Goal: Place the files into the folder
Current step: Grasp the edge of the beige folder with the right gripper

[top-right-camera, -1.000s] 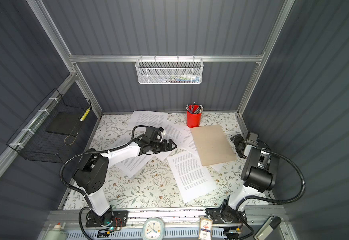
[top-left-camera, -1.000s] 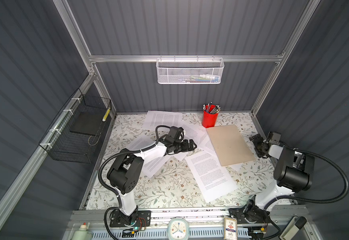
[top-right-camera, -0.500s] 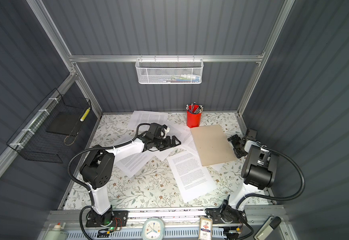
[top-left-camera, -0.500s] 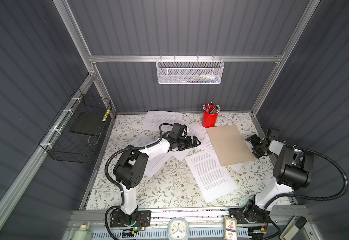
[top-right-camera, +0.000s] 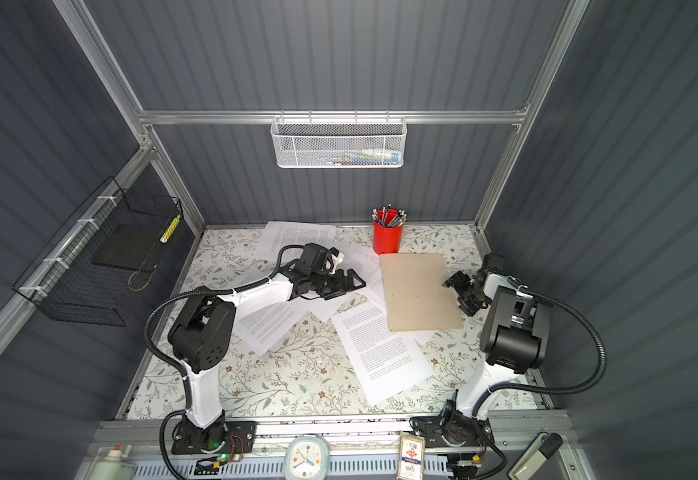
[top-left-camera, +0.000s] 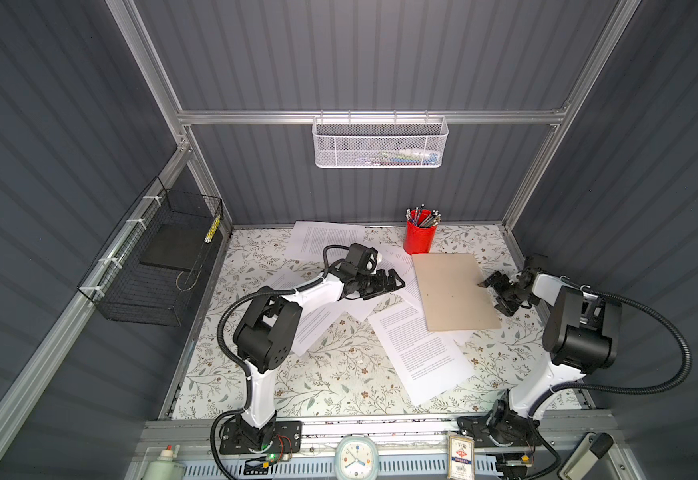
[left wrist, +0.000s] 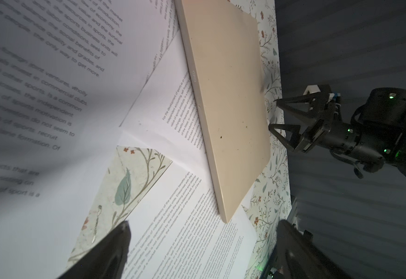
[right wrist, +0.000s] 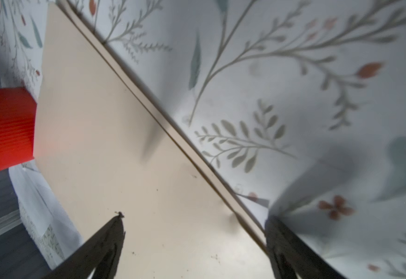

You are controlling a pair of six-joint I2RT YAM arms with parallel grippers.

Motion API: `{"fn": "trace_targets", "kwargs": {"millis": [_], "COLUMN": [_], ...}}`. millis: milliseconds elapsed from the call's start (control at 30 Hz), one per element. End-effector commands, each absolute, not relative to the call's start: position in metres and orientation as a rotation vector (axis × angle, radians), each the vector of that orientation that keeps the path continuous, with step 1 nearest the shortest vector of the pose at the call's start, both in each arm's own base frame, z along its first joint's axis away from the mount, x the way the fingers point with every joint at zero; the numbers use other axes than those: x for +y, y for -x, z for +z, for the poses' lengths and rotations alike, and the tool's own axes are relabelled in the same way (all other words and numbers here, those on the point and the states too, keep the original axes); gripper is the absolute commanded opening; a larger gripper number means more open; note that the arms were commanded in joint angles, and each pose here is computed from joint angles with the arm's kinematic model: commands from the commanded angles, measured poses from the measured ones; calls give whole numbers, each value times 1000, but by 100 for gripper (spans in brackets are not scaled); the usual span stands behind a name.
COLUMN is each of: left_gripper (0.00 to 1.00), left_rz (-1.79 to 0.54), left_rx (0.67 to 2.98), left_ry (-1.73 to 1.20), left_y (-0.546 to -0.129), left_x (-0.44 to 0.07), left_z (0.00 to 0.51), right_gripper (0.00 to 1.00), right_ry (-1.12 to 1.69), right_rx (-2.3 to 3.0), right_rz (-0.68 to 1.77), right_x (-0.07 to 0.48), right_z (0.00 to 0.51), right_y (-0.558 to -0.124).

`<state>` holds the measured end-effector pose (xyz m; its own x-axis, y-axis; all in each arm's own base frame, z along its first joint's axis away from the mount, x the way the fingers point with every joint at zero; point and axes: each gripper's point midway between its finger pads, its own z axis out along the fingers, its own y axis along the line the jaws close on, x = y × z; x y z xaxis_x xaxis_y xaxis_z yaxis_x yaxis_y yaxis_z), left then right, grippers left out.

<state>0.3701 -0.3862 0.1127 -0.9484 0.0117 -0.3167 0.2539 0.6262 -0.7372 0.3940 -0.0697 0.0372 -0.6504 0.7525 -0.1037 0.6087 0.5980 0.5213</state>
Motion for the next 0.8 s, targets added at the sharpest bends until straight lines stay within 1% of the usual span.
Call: {"fn": "trace_targets", "kwargs": {"millis": [0,233,400,433,533,667,767], "left_gripper": [92,83,80,78,68,60,58], "left_rz": [-1289,-1295,-1312,-1312,-1306,-1240,-1184], "left_rx": [2608,2650,2661,2663,2692,2730,2754], "left_ry": [-305,-359,-372,-373,-370,-339,-323], "left_y": [-364,-365,-365,-365,-365,-366,-367], "left_x": [-400,-406,-409,-410,-409,-404,-398], "left_z": [102,84,80,78,71,63,56], "right_gripper": [90,88,87,87,87,87,87], "right_ry": [-1046,-980,-907,-899,-893,-873,-866], "right_rx": [2538,2509,2529,2525,2510,2507,2509], "right_rz": [839,960,1006,1009,972,886,874], "right_x": [-41,-12,17,20,18,11,10], "right_z": [43,51,56,57,62,67,68], "right_y": [-386,-376,-368,-366,-363,-361,-361]}}
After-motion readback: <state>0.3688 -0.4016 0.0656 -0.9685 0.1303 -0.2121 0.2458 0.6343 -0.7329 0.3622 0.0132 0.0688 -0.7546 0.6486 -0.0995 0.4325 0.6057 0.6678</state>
